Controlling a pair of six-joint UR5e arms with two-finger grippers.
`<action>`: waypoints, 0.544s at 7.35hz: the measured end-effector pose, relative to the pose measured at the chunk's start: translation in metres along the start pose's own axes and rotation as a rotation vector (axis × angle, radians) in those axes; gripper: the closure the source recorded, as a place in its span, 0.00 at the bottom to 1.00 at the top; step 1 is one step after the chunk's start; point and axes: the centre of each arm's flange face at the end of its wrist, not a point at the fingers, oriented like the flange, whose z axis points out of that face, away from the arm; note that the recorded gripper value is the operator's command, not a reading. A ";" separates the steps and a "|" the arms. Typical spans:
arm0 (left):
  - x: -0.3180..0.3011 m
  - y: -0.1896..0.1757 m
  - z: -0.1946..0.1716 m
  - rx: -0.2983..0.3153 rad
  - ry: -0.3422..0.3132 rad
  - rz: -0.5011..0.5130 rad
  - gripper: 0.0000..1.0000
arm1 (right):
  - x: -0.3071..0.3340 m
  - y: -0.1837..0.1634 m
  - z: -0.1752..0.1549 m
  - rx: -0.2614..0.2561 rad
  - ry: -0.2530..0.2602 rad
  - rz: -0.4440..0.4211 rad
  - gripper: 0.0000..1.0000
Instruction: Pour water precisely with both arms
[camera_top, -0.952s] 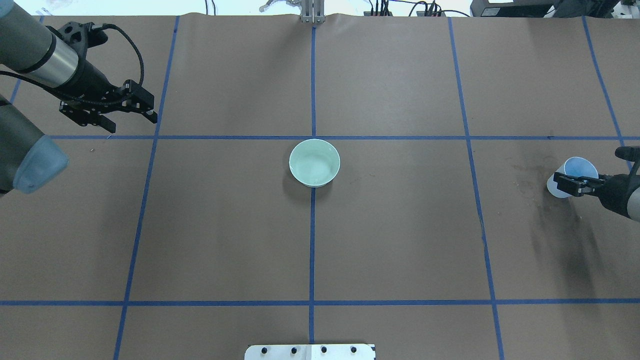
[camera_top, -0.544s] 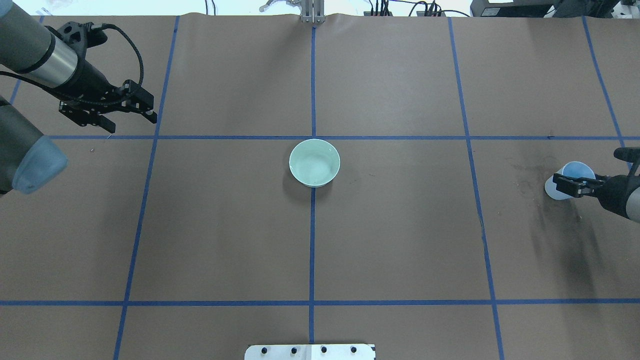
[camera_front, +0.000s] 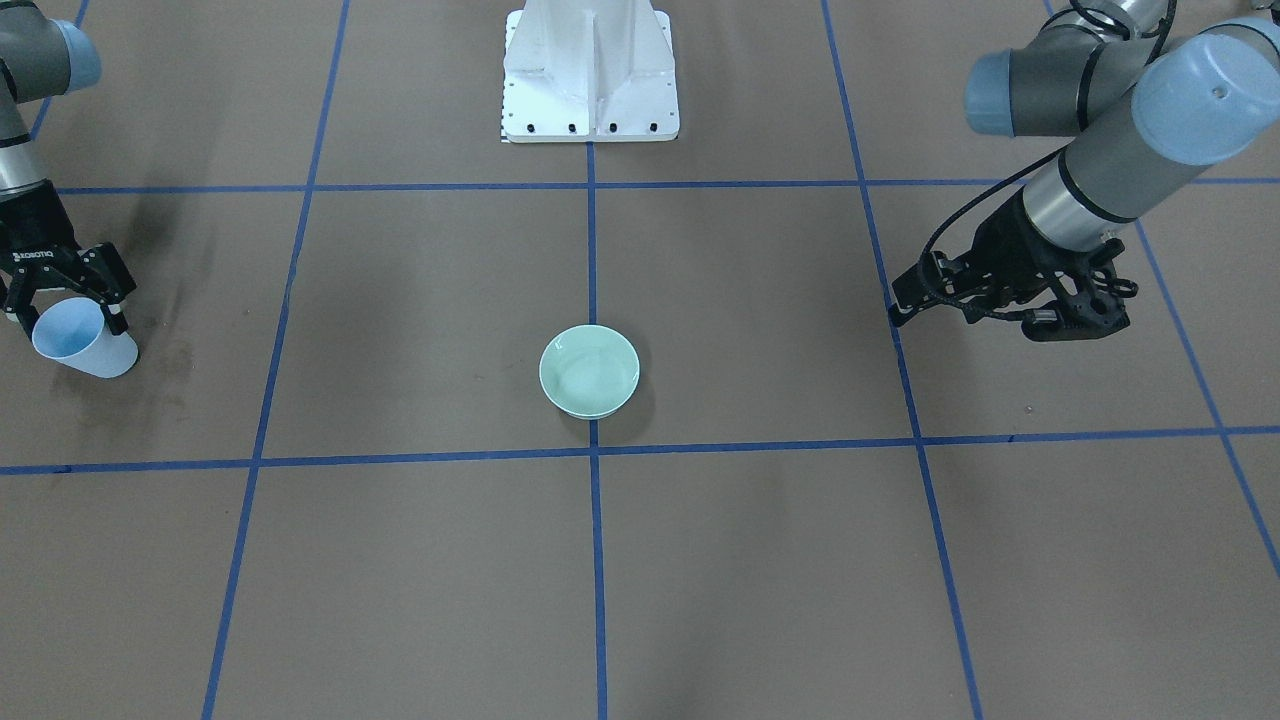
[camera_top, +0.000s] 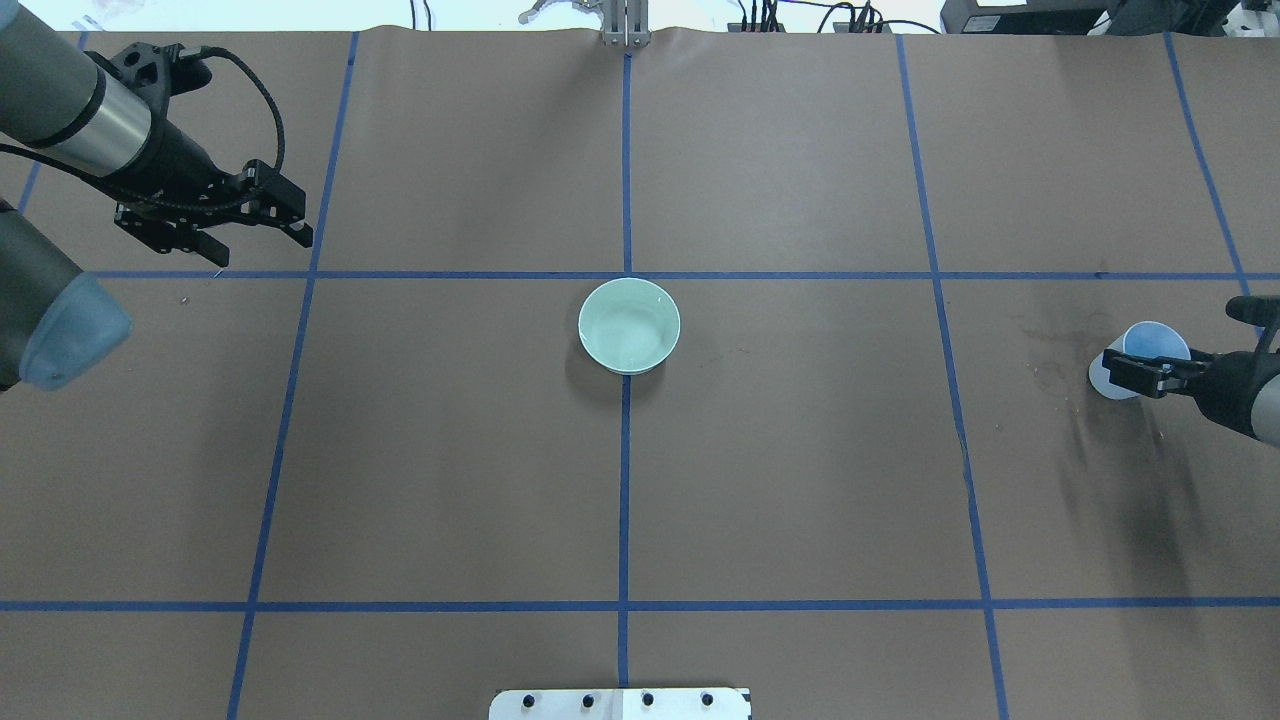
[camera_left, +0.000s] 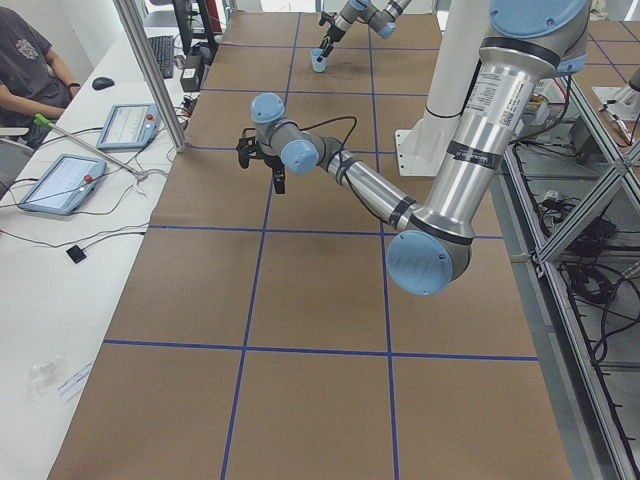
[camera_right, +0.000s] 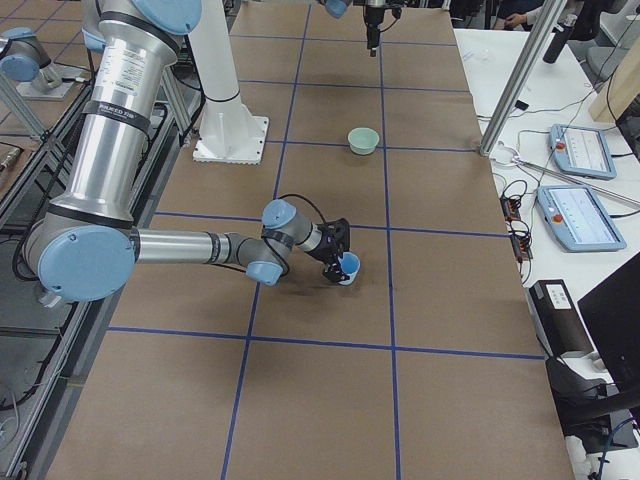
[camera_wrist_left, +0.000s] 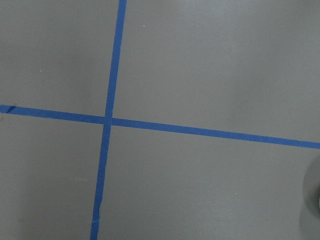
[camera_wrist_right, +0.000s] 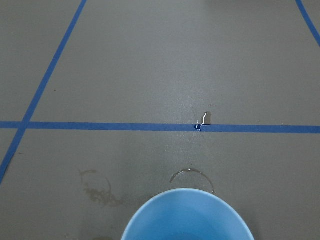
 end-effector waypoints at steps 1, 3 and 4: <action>0.000 0.000 0.000 0.000 0.000 0.000 0.00 | -0.001 -0.001 -0.004 0.003 -0.004 -0.003 0.01; 0.000 0.000 0.002 -0.003 -0.002 -0.005 0.00 | 0.000 -0.002 -0.017 0.003 -0.010 -0.008 0.01; 0.004 0.000 0.006 -0.007 -0.003 -0.016 0.00 | 0.001 -0.003 -0.025 0.001 -0.015 -0.012 0.01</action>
